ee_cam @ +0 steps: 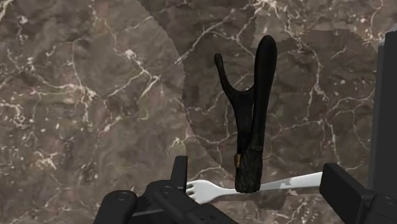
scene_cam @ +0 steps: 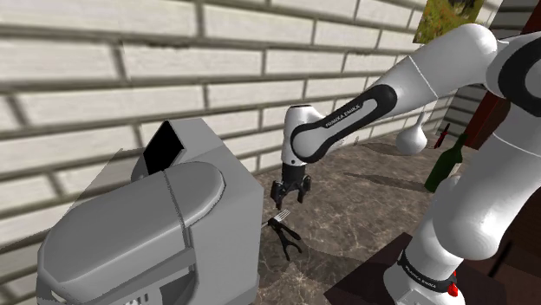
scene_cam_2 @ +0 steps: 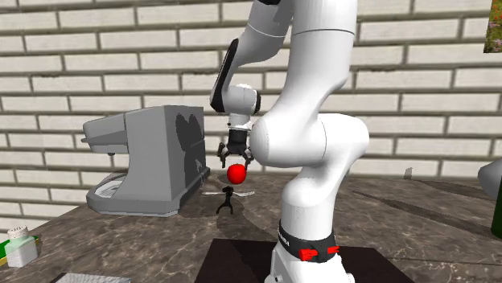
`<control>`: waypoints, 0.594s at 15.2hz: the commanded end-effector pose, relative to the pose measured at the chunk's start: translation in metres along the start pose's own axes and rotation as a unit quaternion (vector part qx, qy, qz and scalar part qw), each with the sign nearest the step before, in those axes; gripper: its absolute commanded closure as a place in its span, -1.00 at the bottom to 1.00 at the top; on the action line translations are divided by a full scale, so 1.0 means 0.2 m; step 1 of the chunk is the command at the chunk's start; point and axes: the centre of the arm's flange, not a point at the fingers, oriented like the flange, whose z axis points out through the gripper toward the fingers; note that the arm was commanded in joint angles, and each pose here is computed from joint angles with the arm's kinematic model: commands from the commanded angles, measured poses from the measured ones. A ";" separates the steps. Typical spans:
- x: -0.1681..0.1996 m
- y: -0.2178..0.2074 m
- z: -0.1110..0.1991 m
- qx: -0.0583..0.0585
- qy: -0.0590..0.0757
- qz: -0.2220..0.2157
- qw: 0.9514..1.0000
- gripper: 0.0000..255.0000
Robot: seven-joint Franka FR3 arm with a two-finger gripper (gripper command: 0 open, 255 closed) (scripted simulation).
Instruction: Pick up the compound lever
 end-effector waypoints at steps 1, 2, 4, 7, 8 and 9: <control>0.02 -0.03 0.12 0.001 -0.006 0.006 1.000 -1.00; 0.04 -0.06 0.18 0.002 -0.010 0.009 1.000 -1.00; 0.08 -0.11 0.29 0.003 -0.016 0.015 1.000 -1.00; 0.09 -0.11 0.36 0.004 -0.017 0.015 1.000 -1.00; 0.10 -0.11 0.38 0.004 -0.017 0.015 1.000 -1.00; 0.10 -0.10 0.41 0.004 -0.017 0.015 1.000 -1.00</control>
